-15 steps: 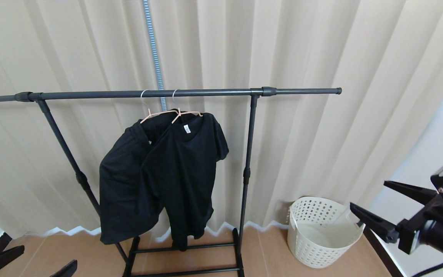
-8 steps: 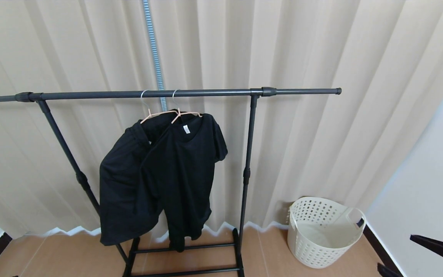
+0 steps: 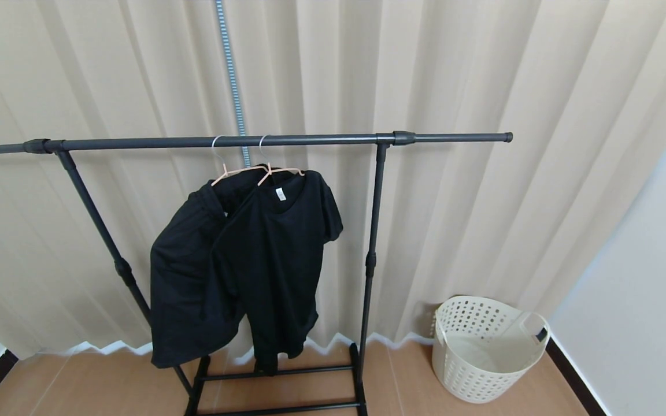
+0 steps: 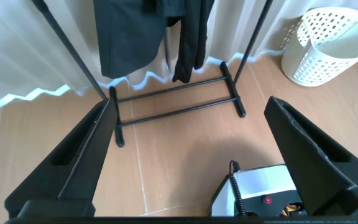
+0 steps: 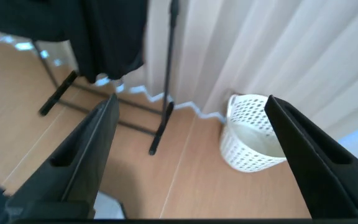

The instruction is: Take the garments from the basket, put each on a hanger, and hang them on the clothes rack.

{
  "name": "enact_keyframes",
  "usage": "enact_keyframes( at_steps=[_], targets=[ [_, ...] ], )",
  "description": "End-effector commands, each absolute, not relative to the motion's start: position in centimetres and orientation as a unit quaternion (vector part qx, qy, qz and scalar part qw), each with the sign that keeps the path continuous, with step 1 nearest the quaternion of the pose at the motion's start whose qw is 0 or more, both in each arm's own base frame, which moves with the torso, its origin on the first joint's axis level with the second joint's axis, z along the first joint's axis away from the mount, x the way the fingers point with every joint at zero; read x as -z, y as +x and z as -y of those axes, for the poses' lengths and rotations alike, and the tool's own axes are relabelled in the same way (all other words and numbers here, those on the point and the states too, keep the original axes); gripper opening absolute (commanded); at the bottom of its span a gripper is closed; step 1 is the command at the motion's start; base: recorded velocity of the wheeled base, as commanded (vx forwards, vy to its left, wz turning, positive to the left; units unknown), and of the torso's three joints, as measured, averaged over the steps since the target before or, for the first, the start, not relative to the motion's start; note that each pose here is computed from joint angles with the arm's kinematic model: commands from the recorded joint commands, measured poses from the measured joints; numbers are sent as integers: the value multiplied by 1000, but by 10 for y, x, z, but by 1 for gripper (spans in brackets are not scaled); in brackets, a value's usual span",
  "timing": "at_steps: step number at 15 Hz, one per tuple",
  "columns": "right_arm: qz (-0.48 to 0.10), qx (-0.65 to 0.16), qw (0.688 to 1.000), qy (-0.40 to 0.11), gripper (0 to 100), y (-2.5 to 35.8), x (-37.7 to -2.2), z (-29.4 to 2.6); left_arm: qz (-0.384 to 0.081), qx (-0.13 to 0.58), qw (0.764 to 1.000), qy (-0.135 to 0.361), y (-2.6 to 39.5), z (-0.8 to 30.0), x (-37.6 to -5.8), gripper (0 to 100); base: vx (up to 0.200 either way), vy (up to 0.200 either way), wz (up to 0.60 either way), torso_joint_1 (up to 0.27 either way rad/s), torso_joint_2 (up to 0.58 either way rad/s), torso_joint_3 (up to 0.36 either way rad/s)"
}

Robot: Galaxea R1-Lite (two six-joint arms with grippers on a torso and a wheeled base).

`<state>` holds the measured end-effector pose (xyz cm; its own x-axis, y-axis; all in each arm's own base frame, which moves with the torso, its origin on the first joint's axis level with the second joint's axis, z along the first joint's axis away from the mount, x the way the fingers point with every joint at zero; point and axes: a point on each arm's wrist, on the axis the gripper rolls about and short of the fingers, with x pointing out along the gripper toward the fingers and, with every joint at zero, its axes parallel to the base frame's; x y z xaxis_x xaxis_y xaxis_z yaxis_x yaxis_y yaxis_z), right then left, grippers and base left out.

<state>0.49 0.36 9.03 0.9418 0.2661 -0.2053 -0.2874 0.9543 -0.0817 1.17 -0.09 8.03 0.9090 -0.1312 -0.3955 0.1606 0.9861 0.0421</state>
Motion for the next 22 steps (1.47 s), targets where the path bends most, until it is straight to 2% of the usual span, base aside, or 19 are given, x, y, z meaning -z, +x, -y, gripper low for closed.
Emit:
enact_keyframes(
  at_steps=[1, 3, 7, 12, 17, 19, 22],
  targets=[
    [-20, -121, 991, -53, 100, -9, -90, -1, -151, 77, 985, 28, 2, -1, -80, 100, 0, 0, 0, 0, 0, 0],
    [-9, -90, 995, -51, 100, -11, -90, -1, -143, 66, 987, 26, 1, -2, -80, 100, 0, 0, 0, 0, 0, 0],
    [22, -57, 997, -51, 100, -17, -89, -2, -67, -9, 997, 25, -12, -3, -79, 100, 0, 0, 0, 0, 0, 0],
    [46, -32, 997, -47, 100, -21, -88, -2, 3, -25, 999, 40, -23, -1, -77, 100, 0, 0, 0, 0, 0, 0],
    [54, -27, 998, -36, 100, -23, -88, -1, 1, -25, 1000, 18, -23, -1, -76, 100, 0, 0, 0, 0, 0, 0],
    [55, -27, 998, -35, 100, -23, -88, -1, 2, -27, 1000, -7, -23, -1, -76, 100, 0, 0, 0, 0, 0, 0],
    [55, -27, 998, -35, 100, -23, -88, -1, 2, -26, 1000, -5, -23, -1, -76, 100, 0, 0, 0, 0, 0, 0]
  ],
)
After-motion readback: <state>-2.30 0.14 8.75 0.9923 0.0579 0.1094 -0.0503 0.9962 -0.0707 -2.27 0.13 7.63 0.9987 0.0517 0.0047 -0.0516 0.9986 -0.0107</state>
